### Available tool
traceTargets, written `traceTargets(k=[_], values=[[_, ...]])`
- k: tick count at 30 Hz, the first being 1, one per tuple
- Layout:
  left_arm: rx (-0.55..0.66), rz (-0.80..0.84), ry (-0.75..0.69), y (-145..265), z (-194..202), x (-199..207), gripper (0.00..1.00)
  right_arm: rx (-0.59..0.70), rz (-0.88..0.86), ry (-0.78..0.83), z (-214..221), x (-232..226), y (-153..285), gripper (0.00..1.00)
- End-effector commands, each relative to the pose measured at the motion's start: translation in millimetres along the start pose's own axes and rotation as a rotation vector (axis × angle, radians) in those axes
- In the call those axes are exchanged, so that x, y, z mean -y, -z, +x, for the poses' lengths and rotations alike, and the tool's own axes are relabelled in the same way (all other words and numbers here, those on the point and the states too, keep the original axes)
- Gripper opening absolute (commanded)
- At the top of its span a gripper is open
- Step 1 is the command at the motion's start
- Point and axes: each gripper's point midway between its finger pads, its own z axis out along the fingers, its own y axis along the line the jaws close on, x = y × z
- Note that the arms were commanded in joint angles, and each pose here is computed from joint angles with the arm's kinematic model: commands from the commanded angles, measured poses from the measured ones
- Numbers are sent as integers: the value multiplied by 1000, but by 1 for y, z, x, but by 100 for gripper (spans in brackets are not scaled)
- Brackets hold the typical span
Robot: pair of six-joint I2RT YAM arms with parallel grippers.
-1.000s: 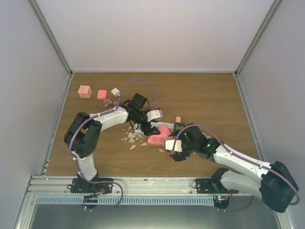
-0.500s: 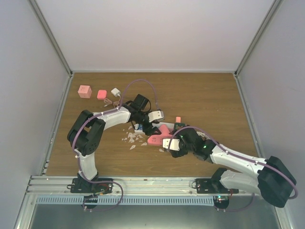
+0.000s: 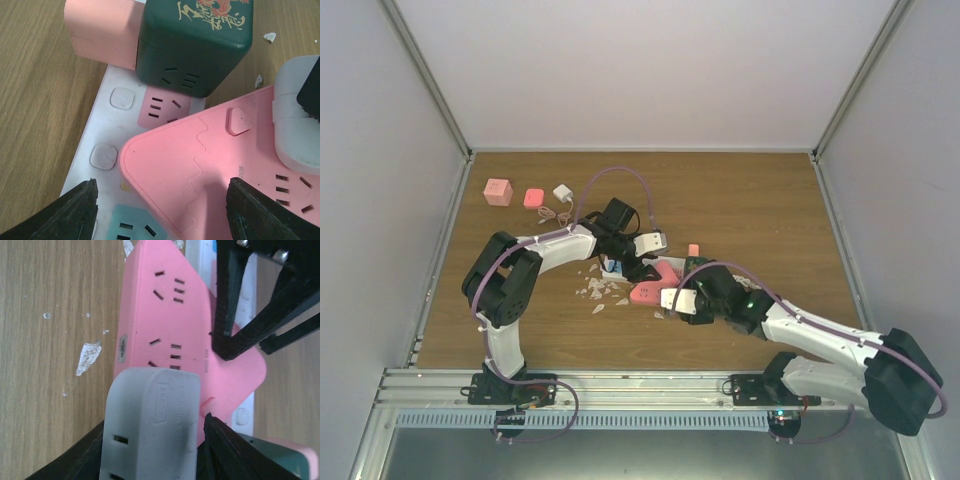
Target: Pull the plug off the socket
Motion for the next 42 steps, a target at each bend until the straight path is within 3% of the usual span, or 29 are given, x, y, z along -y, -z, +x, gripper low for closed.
traceTargets(k=[1, 14, 20, 24, 32, 42], values=[[-90, -37, 3, -11, 24, -7, 69, 38, 111, -14, -15, 32, 13, 47], [-102, -29, 12, -16, 29, -7, 62, 55, 23, -21, -15, 19, 8, 30], [-115, -34, 15, -19, 34, -8, 61, 69, 4, -47, -21, 25, 9, 13], [-147, -51, -9, -22, 42, -6, 60, 117, -4, -78, -30, 35, 16, 7], [-205, -64, -40, -29, 60, -2, 59, 158, -44, -127, -33, 46, 21, 1], [-244, -55, -100, -29, 74, 7, 59, 141, -106, -163, -22, 42, 8, 1]])
